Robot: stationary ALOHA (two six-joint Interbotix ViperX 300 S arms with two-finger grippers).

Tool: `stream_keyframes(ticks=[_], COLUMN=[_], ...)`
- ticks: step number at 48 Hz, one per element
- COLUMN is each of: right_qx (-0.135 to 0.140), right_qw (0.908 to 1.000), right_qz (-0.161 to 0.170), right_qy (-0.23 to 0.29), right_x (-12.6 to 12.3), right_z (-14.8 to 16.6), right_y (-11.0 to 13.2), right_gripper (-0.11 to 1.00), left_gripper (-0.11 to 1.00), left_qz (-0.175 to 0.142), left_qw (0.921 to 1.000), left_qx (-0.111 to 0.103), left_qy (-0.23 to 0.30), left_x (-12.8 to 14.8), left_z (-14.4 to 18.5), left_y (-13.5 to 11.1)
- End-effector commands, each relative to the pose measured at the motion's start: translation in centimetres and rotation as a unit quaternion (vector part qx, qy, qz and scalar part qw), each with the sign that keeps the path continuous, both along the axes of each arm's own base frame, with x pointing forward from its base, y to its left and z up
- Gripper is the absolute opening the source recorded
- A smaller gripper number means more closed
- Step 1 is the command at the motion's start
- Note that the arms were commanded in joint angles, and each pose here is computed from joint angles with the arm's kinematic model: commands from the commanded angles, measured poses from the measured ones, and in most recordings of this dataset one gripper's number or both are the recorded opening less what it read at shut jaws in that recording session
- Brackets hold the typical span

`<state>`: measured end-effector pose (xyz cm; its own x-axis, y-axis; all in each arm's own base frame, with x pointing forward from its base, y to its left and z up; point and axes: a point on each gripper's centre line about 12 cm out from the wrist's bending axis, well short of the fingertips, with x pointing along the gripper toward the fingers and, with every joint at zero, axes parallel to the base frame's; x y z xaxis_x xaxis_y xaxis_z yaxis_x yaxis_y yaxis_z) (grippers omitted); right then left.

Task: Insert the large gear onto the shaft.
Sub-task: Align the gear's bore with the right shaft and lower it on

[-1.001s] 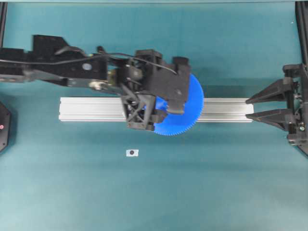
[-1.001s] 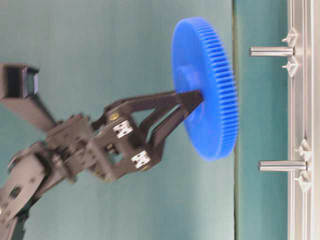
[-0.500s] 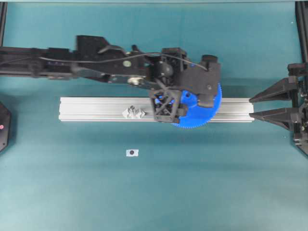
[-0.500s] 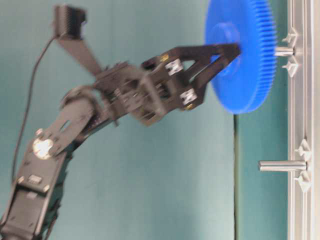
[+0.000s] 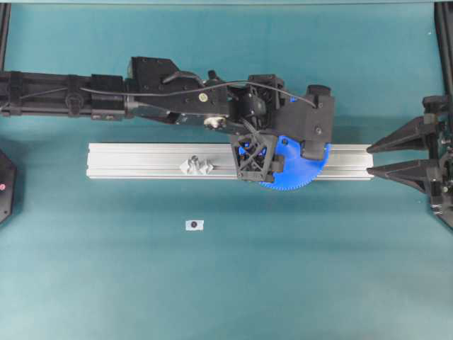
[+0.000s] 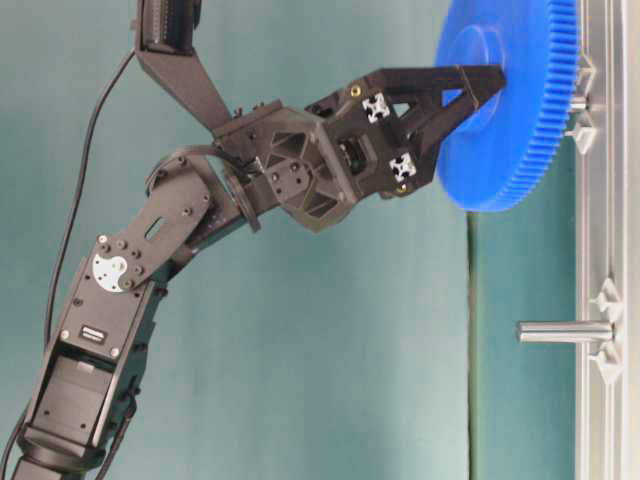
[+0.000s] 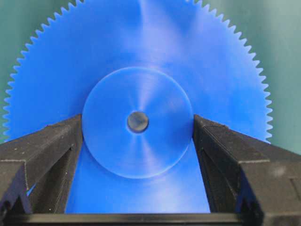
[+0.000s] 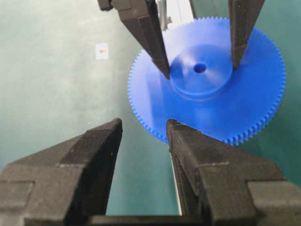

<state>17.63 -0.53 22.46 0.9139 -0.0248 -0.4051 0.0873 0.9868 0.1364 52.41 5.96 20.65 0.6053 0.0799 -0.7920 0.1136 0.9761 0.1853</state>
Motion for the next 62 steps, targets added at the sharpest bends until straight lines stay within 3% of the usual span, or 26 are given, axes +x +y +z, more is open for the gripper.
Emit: stream_keyframes(ticks=[1,11,50,62], right_qx=[0.005,0.005,0.005,0.004], right_qw=[1.0000,1.0000,0.9999,0.9999], right_qz=[-0.001,-0.001,-0.001,-0.001], right_qy=[-0.008,-0.009,-0.009,-0.013], right_x=[0.2,0.2,0.2,0.1], right_z=[0.5,0.5,0.4,0.6], right_y=[0.0,0.0,0.0,0.0], right_gripper=[0.49,0.49,0.49,0.49], left_gripper=[0.80,0.80,0.79,0.81], left_qz=[0.010,0.012,0.016,0.032], left_qw=[0.9998,0.9998,0.9992,0.9982], left_qx=[0.003,-0.001,-0.007,-0.019], left_qy=[-0.020,0.015,0.035,0.047], left_x=[0.0,-0.7,-0.9,-1.3], left_z=[2.1,1.7,0.7,-0.1], left_y=[1.0,1.2,1.1,1.1])
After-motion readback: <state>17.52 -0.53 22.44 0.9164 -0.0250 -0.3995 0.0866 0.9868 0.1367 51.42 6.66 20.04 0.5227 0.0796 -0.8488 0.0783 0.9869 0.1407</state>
